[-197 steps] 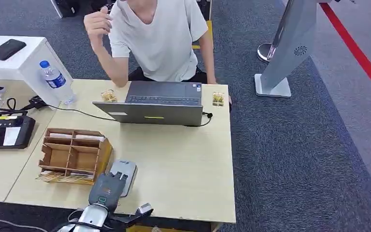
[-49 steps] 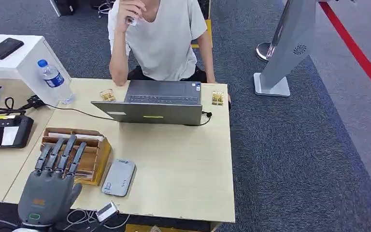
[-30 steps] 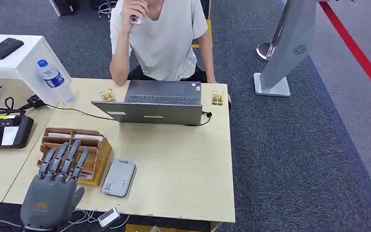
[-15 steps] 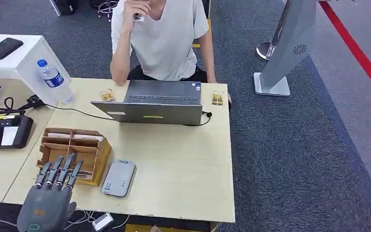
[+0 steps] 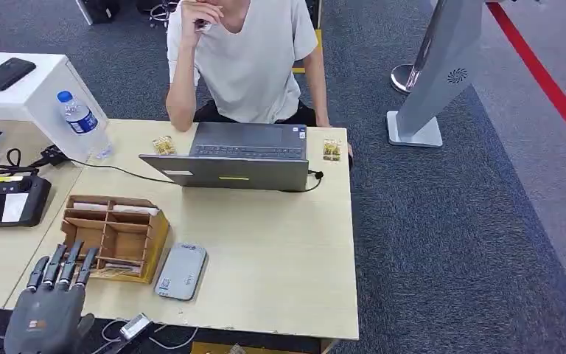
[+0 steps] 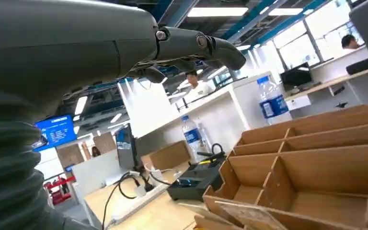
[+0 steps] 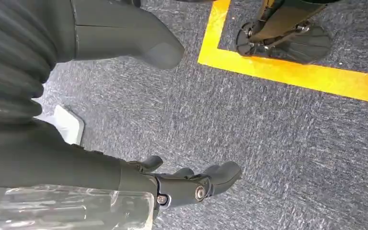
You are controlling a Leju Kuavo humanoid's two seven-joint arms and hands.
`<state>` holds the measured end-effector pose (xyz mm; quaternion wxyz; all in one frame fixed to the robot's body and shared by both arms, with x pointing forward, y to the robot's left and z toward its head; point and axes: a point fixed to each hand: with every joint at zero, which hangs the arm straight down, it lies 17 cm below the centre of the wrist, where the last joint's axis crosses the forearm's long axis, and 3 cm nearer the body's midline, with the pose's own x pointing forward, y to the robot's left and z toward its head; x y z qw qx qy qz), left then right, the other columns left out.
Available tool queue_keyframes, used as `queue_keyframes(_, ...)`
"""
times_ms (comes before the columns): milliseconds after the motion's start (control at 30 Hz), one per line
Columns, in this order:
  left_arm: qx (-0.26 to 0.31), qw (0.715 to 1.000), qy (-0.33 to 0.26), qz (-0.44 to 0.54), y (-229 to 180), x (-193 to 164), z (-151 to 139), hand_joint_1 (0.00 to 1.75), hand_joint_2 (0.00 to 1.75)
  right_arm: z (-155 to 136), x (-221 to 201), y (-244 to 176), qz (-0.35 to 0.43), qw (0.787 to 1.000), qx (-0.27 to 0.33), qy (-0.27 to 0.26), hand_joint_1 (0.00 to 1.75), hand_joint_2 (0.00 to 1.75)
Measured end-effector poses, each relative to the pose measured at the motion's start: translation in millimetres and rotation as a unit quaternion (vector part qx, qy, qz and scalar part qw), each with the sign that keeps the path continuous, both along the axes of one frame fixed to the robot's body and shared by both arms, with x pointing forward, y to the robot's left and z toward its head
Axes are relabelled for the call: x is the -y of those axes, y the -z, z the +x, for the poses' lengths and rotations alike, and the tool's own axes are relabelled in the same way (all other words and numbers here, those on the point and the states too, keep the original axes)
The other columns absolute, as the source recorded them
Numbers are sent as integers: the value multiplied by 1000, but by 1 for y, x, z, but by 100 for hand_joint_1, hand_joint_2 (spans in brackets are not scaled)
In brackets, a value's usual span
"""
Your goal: Pass the card to the sensor for recognition and then transmit it.
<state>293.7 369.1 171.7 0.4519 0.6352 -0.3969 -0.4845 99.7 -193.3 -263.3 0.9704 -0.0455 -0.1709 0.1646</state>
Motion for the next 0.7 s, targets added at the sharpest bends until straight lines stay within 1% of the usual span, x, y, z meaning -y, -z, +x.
queue_keyframes(167, -19, 999, -37, 1, 17, -30, -2, 0, 175, 0, 0, 0, 0, 1000, 1, -1, 0, 175)
queue_keyframes(333, -33, 997, -75, -2, 29, -53, -7, 0, 175, 1, 0, 0, 0, 1000, 3, -1, 0, 175)
queue_keyframes(533, -55, 989, -136, 3, 52, -98, -16, 0, 175, 3, -2, -1, 0, 1000, 5, -5, 0, 175)
queue_keyframes(700, -70, 983, -170, 6, 70, -123, -24, 0, 175, 4, -5, -1, 2, 1000, 7, -14, 0, 175)
